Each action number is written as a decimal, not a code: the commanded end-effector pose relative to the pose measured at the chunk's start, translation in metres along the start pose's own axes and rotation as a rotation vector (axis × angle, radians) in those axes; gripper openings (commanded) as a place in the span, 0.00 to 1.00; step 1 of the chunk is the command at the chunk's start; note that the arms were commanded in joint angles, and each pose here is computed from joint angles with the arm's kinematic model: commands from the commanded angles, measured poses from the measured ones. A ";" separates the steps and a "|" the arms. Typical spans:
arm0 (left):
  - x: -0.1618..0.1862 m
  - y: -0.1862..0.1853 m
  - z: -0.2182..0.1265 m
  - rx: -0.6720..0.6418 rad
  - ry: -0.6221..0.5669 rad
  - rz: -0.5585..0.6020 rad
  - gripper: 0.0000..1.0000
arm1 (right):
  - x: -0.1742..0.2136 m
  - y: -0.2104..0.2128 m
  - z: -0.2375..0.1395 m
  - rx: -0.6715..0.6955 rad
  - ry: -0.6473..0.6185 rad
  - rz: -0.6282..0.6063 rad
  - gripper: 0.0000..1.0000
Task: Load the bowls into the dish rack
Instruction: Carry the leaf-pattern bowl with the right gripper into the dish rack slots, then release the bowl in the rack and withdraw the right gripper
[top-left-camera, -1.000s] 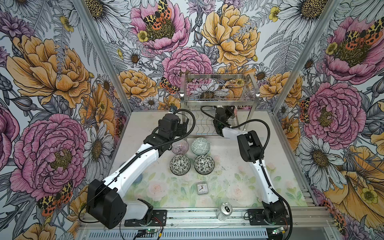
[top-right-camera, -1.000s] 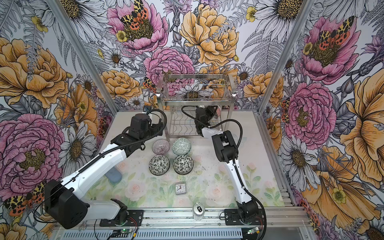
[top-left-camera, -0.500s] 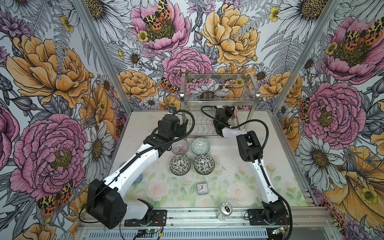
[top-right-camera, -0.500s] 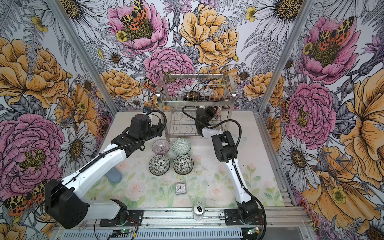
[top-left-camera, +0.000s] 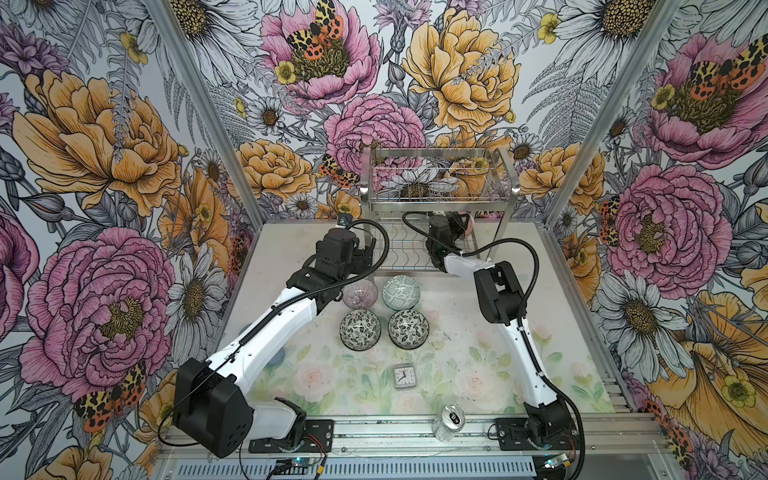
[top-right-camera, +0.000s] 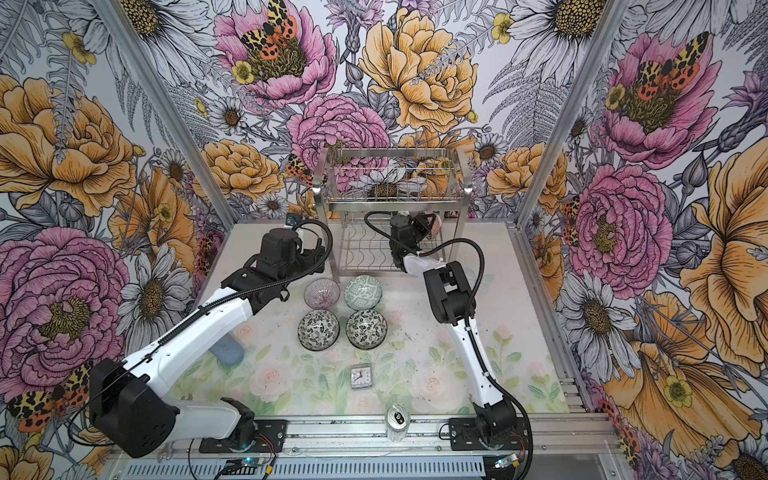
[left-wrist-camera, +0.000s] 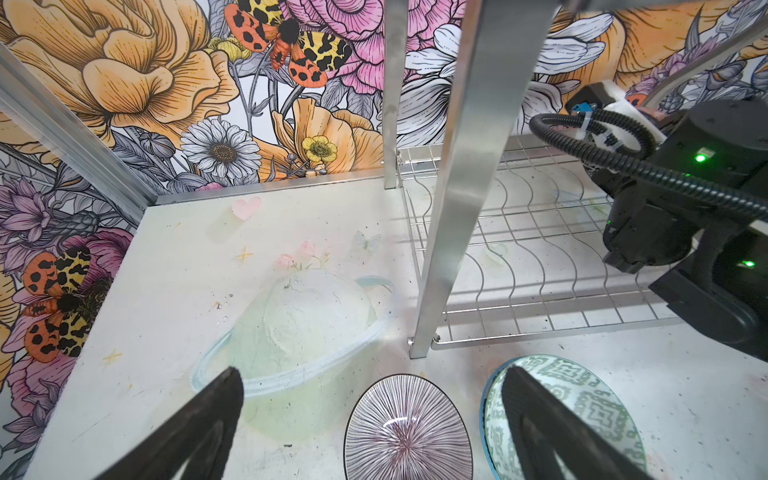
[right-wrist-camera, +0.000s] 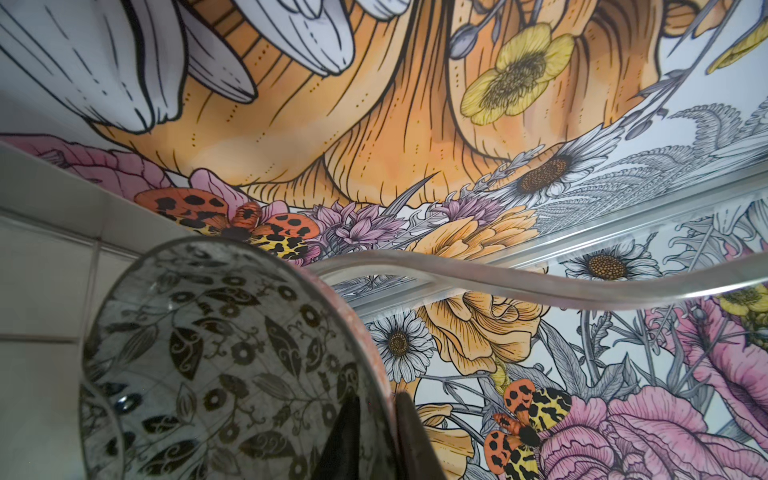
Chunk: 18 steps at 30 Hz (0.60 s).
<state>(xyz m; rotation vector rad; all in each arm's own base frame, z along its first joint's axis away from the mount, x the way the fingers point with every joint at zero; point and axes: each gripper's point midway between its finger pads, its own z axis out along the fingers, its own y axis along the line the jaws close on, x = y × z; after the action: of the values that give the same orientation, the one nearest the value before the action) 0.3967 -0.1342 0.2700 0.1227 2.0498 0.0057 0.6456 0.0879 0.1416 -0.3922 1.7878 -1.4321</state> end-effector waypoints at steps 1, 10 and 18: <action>-0.001 -0.002 0.005 0.016 -0.003 -0.028 0.99 | -0.002 -0.008 -0.005 -0.037 0.005 0.018 0.21; 0.000 -0.002 0.006 0.020 0.002 -0.026 0.99 | -0.002 -0.020 -0.010 -0.069 0.004 0.042 0.46; -0.001 -0.002 0.006 0.019 -0.001 -0.027 0.99 | 0.001 -0.031 -0.023 -0.144 -0.020 0.075 0.88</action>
<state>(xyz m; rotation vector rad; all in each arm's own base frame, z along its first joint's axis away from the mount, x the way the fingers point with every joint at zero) 0.3986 -0.1348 0.2653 0.1267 2.0610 0.0077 0.6277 0.0895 0.1349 -0.4578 1.8885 -1.3375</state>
